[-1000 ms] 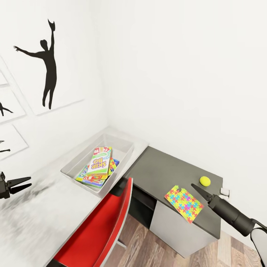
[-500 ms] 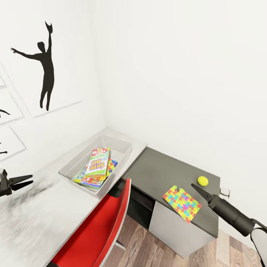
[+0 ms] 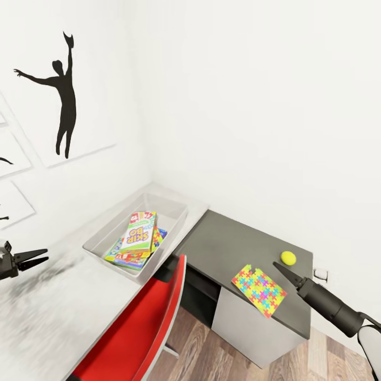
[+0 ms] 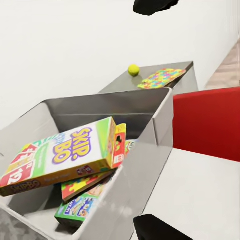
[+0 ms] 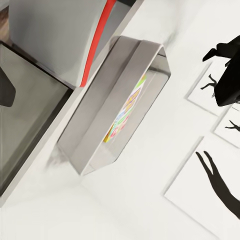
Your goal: Put all the toys in the child's room - the three board games (two on the bed and one on the table), the two jigsaw puzzles on the table, and the tennis ball on the table - inside the toy box on the table in the child's room.
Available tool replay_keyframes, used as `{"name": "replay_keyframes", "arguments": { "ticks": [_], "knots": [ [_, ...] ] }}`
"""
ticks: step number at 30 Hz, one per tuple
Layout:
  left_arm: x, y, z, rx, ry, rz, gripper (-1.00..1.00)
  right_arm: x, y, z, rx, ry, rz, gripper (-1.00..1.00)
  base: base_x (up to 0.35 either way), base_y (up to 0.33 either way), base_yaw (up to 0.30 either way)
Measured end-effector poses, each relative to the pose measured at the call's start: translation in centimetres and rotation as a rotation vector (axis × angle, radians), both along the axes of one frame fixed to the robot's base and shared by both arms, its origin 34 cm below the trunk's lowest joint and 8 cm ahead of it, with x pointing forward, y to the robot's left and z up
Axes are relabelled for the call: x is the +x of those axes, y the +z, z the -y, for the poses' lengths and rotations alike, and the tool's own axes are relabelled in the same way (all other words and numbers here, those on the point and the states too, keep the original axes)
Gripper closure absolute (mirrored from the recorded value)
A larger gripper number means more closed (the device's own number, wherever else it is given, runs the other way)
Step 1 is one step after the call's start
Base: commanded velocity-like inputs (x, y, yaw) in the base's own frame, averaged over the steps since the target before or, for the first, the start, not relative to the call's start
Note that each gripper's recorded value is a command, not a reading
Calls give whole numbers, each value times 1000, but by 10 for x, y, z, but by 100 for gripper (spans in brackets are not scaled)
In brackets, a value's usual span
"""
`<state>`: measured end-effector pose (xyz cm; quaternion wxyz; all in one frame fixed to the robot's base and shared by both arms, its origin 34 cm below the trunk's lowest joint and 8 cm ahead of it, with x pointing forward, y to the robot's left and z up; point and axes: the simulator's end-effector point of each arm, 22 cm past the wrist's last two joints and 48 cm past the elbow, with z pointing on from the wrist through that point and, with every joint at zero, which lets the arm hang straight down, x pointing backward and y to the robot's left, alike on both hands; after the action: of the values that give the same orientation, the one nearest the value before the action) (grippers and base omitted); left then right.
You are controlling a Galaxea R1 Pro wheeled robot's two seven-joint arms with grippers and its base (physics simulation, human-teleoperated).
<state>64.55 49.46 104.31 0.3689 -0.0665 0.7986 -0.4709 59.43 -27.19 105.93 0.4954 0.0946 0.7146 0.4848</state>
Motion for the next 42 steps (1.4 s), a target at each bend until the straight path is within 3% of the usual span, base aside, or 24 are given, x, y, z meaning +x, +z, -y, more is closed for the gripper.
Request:
{"name": "replay_keyframes", "arguments": {
  "ticks": [5,10,14,18,27,30,34,42],
  "knots": [
    [11,7,23,-6,-47,33,-100,0,3,1,1,0,7,-100,0,0,-160],
    [40,23,103,-24,-202,95,-100,-1,2,4,6,-4,4,-100,0,0,-182],
    [65,50,144,35,-251,101,-100,-2,-1,6,9,-9,-4,-100,0,0,-185],
    [88,65,178,123,-237,90,-100,-2,0,7,10,-10,-2,-100,0,0,-186],
    [107,56,261,145,-236,26,-100,-3,5,8,9,-10,9,-100,0,0,-186],
    [117,39,289,195,-205,-8,-100,-3,7,9,8,-10,12,-100,0,0,-187],
    [123,32,298,233,-175,-20,-100,-3,10,10,6,-13,23,-100,0,0,-187],
    [123,45,301,225,-165,14,-100,-3,15,10,4,-17,37,-100,0,-6,-197]
  ]
}}
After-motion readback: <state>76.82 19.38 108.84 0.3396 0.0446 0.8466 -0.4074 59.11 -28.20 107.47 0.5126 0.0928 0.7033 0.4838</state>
